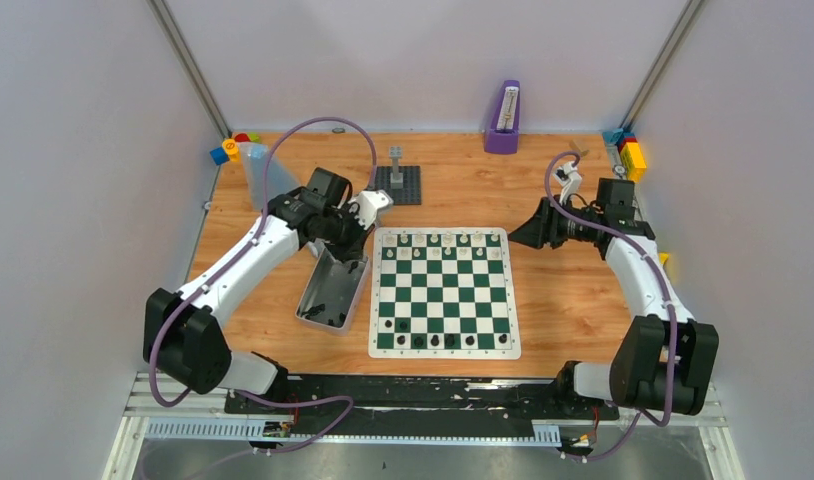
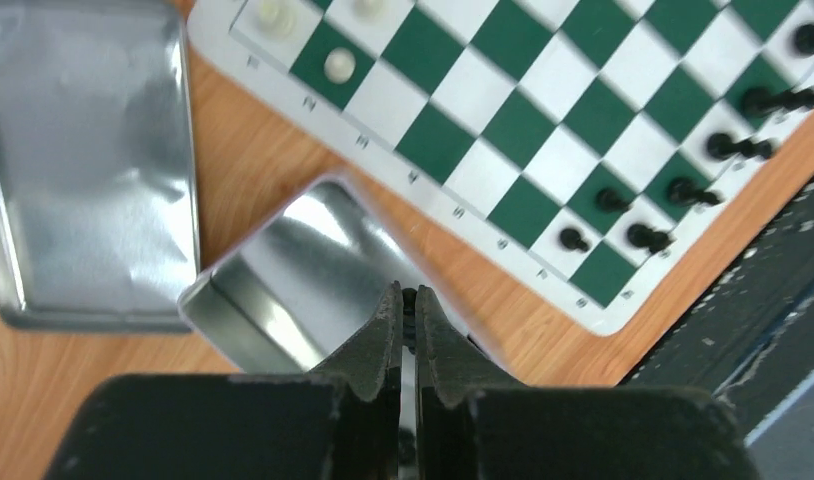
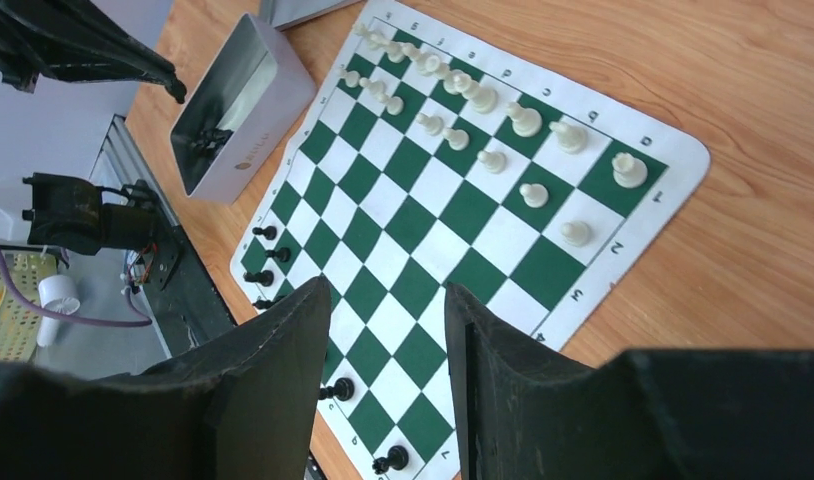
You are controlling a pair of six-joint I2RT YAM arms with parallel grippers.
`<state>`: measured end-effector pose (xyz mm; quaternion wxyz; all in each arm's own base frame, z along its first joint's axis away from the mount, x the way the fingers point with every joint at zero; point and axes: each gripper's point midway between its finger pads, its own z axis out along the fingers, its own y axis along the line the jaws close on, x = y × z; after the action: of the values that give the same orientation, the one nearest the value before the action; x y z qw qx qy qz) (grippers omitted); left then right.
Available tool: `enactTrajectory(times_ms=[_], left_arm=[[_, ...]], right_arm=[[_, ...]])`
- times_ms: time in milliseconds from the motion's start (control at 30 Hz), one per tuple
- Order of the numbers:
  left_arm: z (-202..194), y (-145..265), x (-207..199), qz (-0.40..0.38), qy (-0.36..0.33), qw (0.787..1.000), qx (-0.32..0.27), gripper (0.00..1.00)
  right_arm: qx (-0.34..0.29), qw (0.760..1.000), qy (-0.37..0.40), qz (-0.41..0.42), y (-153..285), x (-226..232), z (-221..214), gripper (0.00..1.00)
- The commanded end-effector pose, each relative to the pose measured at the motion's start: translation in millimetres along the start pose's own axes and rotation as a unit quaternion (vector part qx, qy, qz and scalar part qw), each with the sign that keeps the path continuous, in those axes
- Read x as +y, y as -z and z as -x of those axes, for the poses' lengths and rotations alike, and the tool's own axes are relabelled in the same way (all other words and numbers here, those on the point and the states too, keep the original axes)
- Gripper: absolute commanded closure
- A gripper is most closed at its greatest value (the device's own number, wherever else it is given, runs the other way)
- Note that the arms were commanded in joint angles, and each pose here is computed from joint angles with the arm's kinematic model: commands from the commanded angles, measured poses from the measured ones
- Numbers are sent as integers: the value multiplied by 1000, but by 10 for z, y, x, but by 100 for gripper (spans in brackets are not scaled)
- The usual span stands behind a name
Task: Set up the chess pieces on the board
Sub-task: Pick up the chess piece from the storage box.
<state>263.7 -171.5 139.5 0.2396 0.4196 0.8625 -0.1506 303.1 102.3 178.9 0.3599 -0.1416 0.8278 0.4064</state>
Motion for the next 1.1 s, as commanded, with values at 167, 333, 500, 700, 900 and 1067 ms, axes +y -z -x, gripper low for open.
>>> enactTrajectory(times_ms=[167,333,500,700,900,1067], left_arm=[[977,211,-459,-146,-1,972,-185,100],[1464,368,-506,-178,21,949,-261,100],[1904,600,-532,-207,72,923,-317,100],[2254,790,-542,-232,107,901,-351,100],[2317,801,-623,-260,136,889,-351,100],[2311,778,-690,-277,149,881,-354,100]], right_arm=[[-21,991,109,78,-9,455,283,54],[-10,979,151,140,-168,846,240,52],[-35,967,186,172,-348,1145,289,48],[-35,956,205,205,-571,1467,391,48],[-31,952,220,213,-764,1627,488,47],[-36,953,221,203,-899,1668,588,45]])
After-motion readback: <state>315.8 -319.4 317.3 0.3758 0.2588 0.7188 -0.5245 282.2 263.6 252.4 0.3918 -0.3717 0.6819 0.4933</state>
